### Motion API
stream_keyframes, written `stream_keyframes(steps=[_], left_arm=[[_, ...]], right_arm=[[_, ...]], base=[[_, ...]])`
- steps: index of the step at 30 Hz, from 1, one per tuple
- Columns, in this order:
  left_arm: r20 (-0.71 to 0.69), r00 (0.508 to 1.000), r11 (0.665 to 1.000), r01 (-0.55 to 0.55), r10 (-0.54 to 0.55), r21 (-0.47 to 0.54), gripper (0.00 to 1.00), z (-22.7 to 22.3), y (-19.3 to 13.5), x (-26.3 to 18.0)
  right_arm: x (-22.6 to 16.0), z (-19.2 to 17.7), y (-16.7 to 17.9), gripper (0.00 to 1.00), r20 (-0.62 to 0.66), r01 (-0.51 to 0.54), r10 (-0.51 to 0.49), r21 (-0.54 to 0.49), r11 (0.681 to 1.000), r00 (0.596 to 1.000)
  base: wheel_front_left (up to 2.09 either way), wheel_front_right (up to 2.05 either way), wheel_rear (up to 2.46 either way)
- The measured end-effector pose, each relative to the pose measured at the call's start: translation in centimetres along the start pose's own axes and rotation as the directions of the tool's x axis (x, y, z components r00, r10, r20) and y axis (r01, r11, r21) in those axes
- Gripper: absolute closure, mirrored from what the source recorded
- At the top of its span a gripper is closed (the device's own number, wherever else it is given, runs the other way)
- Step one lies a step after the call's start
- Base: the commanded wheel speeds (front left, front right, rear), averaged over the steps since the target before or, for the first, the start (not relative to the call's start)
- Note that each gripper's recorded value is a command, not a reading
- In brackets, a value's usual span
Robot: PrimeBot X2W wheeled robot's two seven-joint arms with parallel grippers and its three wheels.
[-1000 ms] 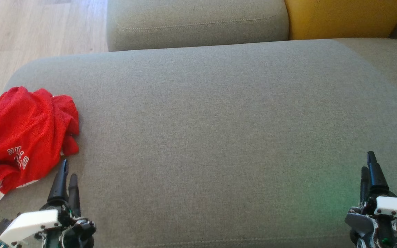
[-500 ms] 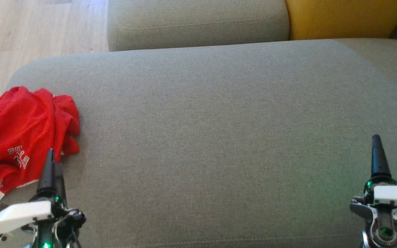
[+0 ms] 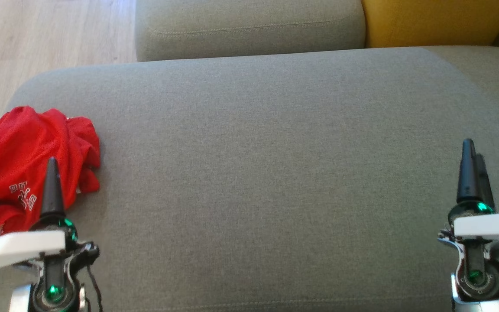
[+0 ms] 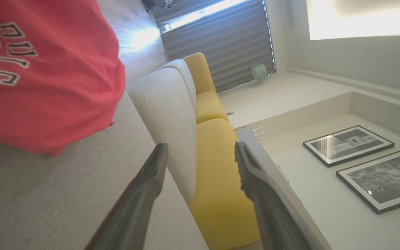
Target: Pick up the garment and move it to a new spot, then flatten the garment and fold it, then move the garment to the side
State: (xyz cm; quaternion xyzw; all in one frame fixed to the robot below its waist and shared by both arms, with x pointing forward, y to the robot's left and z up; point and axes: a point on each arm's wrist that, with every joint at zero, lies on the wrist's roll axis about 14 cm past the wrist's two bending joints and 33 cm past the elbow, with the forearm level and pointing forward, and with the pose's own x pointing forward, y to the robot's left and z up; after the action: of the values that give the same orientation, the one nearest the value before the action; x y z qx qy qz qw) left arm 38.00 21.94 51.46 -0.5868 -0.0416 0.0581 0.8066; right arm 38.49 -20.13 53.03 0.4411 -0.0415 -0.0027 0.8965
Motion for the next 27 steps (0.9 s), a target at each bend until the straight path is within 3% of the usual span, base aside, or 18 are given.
stream_keyframes(steps=[7, 13, 19, 27], left_arm=[[-0.02, 0.997, 0.986, 0.078, -0.076, 0.145, 0.0, -1.0, -3.0, 0.3], [-0.063, 0.99, 0.951, 0.137, -0.124, 0.278, 0.0, -2.9, -4.8, 0.2], [-0.117, 0.982, 0.883, 0.186, -0.15, 0.43, 0.0, -5.1, -5.7, 0.0], [-0.177, 0.972, 0.75, 0.23, -0.152, 0.62, 0.0, -7.9, -5.7, -0.4]], right_arm=[[0.4, -0.3, 2.3, 0.0, -0.006, -0.072, 0.072, -0.152, 0.986, 0.997], [0.4, -1.2, 3.2, 0.0, -0.028, -0.109, 0.106, -0.255, 0.961, 0.994], [0.3, -2.2, 3.5, 0.0, -0.059, -0.133, 0.12, -0.354, 0.926, 0.991], [0.2, -2.9, 3.6, 0.0, -0.082, -0.152, 0.128, -0.465, 0.872, 0.988]], base=[[0.0, 0.0, 0.0], [0.0, 0.0, 0.0], [0.0, 0.0, 0.0], [0.0, 0.0, 0.0]])
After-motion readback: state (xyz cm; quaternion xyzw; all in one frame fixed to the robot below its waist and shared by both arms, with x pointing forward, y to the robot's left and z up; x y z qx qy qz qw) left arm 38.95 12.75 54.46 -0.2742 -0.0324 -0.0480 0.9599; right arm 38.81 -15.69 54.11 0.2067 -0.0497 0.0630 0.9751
